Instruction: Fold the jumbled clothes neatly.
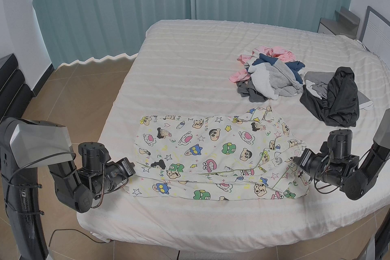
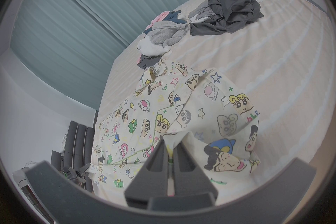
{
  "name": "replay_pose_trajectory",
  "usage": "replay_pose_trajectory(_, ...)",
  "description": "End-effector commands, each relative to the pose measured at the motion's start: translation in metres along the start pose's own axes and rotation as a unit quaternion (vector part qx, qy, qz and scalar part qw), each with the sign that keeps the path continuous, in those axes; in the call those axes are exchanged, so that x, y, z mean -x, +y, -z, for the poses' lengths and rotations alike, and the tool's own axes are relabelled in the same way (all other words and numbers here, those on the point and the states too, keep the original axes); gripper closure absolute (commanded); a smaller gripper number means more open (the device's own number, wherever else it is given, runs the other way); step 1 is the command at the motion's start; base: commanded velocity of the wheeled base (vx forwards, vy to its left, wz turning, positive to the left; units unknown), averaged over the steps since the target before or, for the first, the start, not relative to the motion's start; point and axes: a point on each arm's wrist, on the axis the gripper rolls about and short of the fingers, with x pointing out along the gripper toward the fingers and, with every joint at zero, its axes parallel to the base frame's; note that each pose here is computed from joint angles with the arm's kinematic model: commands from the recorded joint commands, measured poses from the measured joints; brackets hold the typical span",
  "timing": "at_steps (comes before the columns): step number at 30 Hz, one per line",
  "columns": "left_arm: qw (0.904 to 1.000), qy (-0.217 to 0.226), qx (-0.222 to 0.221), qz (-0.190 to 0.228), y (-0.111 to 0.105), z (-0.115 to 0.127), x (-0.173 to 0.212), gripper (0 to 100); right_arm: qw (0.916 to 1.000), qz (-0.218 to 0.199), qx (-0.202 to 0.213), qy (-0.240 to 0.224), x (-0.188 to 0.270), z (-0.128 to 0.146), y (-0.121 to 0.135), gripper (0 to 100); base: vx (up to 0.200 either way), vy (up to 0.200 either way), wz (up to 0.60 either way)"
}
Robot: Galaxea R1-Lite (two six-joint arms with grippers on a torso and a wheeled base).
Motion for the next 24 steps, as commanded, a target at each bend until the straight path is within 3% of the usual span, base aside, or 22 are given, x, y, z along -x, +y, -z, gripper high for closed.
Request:
replay_pose_trajectory(1,1.0000,0.003,0.004,-0.006,0.005,0.002,-0.006,100,1.0000,0.007,-0.004,-0.003,-0.016,-0.004,-0.005,100,0.000,0.000,0.00)
replay_pose_trajectory(5,0.9995,-0.007,0.031,0.002,0.002,-0.002,-0.010,100,0.9998,-0.002,-0.006,-0.018,-0.022,-0.013,-0.002,100,0.000,0.000,0.00)
replay_pose_trajectory(24,0.9982,-0.018,0.056,0.013,-0.001,-0.008,-0.013,100,0.9994,-0.016,-0.009,-0.028,-0.041,-0.024,-0.001,100,0.000,0.000,0.00)
